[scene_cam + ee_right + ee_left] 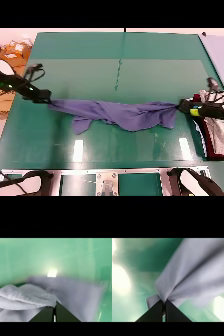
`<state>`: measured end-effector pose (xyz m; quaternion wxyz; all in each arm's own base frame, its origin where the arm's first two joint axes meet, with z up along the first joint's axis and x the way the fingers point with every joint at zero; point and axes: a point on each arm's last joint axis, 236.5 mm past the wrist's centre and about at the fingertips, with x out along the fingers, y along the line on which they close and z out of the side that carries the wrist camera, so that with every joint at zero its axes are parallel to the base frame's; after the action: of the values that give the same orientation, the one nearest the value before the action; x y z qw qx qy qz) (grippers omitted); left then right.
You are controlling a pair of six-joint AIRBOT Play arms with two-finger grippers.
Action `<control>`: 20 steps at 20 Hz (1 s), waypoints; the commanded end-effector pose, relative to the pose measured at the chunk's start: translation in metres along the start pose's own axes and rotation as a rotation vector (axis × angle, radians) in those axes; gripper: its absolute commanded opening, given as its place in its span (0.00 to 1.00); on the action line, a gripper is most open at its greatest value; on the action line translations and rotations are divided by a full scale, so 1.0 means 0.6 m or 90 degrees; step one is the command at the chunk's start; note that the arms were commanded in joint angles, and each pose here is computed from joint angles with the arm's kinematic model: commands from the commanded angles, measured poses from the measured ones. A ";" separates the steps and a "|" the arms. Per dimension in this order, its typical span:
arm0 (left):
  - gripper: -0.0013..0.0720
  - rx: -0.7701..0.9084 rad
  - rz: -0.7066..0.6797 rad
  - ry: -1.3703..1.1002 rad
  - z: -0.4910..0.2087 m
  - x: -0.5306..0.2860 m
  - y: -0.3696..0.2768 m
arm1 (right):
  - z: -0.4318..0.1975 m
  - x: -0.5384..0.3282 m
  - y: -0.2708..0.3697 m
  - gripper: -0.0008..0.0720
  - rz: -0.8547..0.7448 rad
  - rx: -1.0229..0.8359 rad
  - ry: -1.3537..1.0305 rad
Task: Fold the shirts.
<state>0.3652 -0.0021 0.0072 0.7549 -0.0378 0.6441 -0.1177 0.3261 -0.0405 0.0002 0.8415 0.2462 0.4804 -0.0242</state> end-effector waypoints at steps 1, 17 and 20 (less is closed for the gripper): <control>0.05 -0.041 0.143 -0.086 0.030 -0.082 0.086 | 0.054 -0.039 -0.051 0.03 -0.029 0.062 -0.063; 0.05 0.014 0.148 -0.699 0.147 -0.574 -0.035 | 0.206 -0.302 0.182 0.03 0.183 -0.076 -0.326; 0.05 0.093 0.104 -0.839 0.123 -0.718 -0.133 | 0.179 -0.388 0.229 0.03 0.189 -0.132 -0.396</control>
<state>0.3992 0.0470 0.3550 0.9856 -0.0057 0.1690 -0.0059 0.3518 -0.0367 0.2399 0.9453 0.2429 0.2121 0.0490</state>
